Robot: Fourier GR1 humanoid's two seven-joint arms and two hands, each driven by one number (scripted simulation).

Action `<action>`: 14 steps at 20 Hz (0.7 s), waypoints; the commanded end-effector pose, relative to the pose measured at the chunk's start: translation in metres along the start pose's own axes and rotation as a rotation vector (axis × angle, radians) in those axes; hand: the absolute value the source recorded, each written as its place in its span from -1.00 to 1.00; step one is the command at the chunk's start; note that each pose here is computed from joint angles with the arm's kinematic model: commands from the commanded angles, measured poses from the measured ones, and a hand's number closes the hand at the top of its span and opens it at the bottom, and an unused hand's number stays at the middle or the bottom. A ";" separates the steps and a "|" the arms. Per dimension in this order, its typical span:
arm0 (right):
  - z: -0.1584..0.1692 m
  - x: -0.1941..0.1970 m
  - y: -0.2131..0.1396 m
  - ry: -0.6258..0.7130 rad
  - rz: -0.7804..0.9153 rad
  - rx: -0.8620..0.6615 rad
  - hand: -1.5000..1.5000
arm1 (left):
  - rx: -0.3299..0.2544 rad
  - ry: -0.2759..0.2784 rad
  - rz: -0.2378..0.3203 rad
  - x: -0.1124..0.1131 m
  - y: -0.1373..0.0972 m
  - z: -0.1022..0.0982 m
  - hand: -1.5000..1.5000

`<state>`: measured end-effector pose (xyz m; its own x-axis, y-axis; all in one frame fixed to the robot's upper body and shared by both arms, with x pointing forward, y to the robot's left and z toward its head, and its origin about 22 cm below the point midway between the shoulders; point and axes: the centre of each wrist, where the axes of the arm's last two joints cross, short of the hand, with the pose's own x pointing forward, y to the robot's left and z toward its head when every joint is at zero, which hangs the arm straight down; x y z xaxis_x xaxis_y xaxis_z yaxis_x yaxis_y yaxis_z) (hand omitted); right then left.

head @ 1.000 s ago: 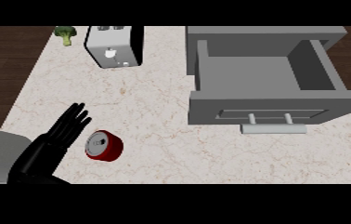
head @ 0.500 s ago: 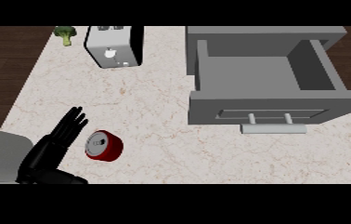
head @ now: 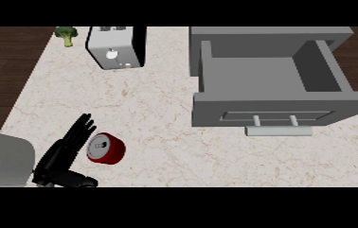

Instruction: Pick up the can, place it into the drawer and close the drawer

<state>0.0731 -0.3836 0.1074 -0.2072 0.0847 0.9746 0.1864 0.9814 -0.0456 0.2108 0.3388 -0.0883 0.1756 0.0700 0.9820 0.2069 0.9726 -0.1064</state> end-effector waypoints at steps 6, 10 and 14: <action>-0.004 -0.002 0.011 0.022 -0.007 0.010 -1.00 | -0.037 0.033 0.044 -0.020 0.009 -0.023 -1.00; 0.023 0.016 0.007 -0.005 -0.005 0.010 -1.00 | -0.026 0.030 0.077 -0.051 -0.014 -0.005 -1.00; 0.012 0.018 0.010 0.019 -0.001 -0.001 -1.00 | -0.025 0.040 0.127 -0.042 -0.015 -0.034 -1.00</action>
<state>0.0659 -0.3836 0.1162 -0.2049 0.0810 0.9754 0.1835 0.9821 -0.0430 0.2279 0.3194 -0.1286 0.2236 0.1439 0.9640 0.2137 0.9577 -0.1925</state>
